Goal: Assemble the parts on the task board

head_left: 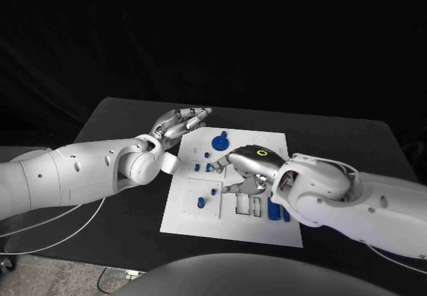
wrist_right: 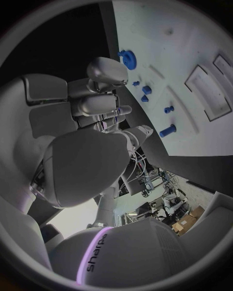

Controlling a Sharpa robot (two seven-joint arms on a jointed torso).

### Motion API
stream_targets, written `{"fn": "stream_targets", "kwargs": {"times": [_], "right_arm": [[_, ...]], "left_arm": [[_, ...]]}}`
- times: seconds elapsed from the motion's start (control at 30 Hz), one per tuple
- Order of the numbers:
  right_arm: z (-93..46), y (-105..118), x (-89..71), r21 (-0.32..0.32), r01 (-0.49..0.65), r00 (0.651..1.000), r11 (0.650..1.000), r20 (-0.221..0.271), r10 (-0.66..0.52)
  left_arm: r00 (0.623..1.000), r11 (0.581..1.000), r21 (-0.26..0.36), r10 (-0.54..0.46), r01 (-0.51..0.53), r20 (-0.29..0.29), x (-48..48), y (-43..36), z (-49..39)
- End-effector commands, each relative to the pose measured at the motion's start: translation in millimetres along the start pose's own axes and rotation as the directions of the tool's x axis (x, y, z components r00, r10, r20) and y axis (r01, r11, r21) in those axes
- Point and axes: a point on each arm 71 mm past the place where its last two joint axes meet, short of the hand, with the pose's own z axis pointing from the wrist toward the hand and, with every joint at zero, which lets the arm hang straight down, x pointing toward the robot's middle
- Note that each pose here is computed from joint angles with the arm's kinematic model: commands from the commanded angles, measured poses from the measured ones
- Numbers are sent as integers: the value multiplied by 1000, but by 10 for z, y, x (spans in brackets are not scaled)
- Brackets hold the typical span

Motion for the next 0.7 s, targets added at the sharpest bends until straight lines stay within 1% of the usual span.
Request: {"fn": "stream_targets", "kwargs": {"times": [0.03,0.1,0.17,0.2,0.27,0.37,0.47,0.6,0.7], "right_arm": [[-153,-99,-253,55,-184,979,981,101,178],[-257,-189,-357,94,-224,970,970,116,213],[-363,-303,-426,143,-250,965,958,121,234],[-411,-365,-442,170,-257,964,951,117,240],[-507,-508,-439,240,-264,964,934,89,250],[-615,-682,-383,336,-250,967,908,33,254],[-712,-830,-282,418,-227,967,880,-6,253],[-788,-934,-146,488,-183,972,854,-41,231],[-824,-968,-36,529,-124,976,840,-89,200]], "left_arm": [[1000,1000,3,-14,14,-17,16,-6,4],[1000,1000,3,-13,13,-16,9,-6,1],[1000,1000,2,-12,12,-13,-1,-5,-2],[1000,1000,2,-11,11,-11,-7,-5,-4],[1000,1000,2,-10,10,-10,-14,-5,-6],[1000,1000,1,-10,10,-9,-20,-4,-8],[1000,1000,0,-10,10,-9,-26,0,-8],[1000,1000,-2,-10,10,-7,-41,6,-19],[1000,1000,-5,-10,10,-5,-56,13,-33]]}}
